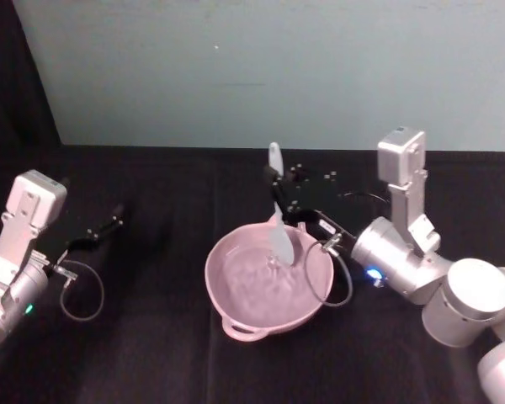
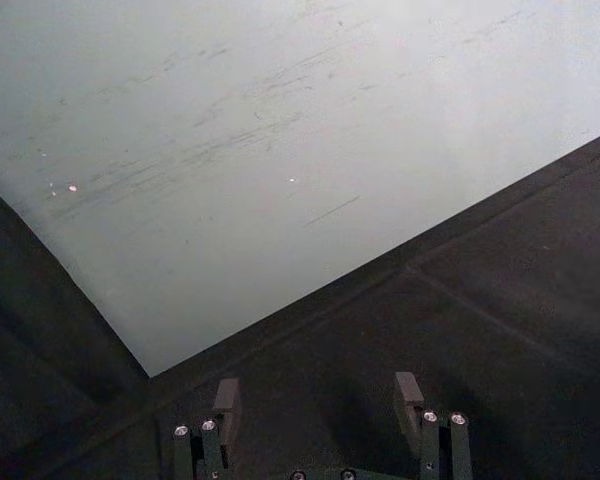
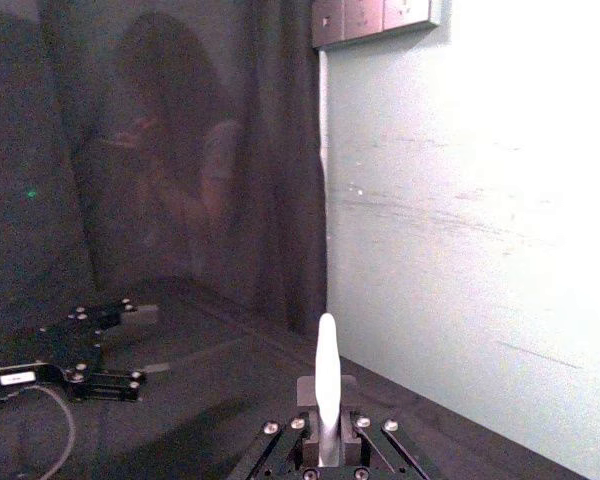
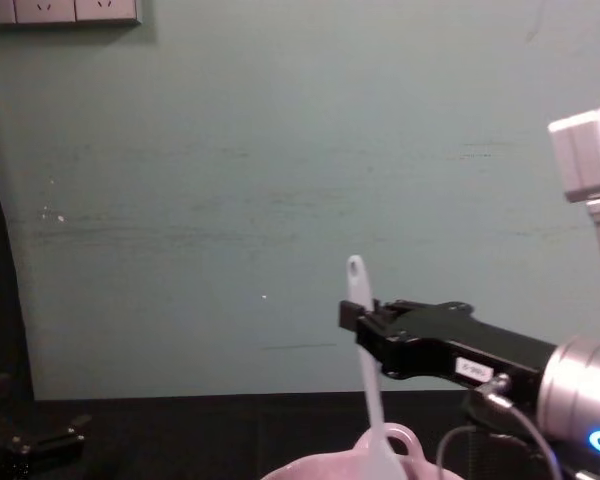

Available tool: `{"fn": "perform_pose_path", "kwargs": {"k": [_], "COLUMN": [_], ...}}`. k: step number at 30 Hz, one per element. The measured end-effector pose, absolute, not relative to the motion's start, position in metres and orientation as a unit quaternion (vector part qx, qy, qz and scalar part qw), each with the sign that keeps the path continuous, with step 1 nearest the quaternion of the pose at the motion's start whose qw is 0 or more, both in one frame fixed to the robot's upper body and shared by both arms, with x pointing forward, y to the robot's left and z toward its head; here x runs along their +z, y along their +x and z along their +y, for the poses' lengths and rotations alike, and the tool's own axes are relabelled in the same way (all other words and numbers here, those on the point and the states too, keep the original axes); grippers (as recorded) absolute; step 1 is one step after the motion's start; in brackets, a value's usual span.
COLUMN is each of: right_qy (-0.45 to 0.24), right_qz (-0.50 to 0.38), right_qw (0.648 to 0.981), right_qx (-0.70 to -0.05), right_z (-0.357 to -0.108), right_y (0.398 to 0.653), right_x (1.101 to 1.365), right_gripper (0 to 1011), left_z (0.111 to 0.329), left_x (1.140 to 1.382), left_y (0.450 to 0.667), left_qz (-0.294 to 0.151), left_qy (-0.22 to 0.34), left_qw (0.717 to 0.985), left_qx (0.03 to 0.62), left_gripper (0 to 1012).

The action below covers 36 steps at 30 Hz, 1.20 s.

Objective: Use the one hand to pick up the spoon and stir the clear water in the bowl.

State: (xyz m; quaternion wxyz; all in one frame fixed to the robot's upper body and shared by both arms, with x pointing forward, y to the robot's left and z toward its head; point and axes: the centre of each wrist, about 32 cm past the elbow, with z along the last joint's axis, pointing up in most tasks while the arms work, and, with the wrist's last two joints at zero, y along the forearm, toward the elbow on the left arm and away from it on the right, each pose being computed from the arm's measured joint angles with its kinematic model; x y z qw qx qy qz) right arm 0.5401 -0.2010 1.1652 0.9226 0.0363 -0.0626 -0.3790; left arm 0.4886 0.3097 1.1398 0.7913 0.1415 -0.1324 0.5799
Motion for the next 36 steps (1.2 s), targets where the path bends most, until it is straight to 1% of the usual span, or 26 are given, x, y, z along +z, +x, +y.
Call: {"fn": "perform_pose_path", "kwargs": {"k": [6,13,17,21,26,36], "right_qy": [0.034,0.033,0.035,0.040,0.043,0.047], "right_qz": [-0.067,-0.067,-0.064,-0.061,-0.055,-0.048], "right_qw": [0.920,0.924,0.930,0.938,0.944,0.949], "right_qx": [-0.385,-0.375,-0.361,-0.340,-0.322,-0.308], "right_z": [-0.212,-0.213,-0.207,-0.196,-0.184,-0.170], "right_y": [0.536,0.526,0.519,0.510,0.505,0.508], "right_x": [1.166,1.167,1.166,1.165,1.163,1.162], "right_gripper": [120,120,120,120,120,120], "left_z": [0.310,0.310,0.310,0.310,0.310,0.310], "left_x": [1.140,1.140,1.140,1.140,1.140,1.140], "left_y": [0.489,0.489,0.489,0.489,0.489,0.489], "left_qz": [-0.132,-0.132,-0.132,-0.132,-0.132,-0.132], "left_qy": [0.141,0.141,0.141,0.141,0.141,0.141], "left_qw": [0.791,0.791,0.791,0.791,0.791,0.791], "left_qx": [0.580,0.580,0.580,0.580,0.580,0.580], "left_gripper": [1005,1005,1005,1005,1005,1005]}}
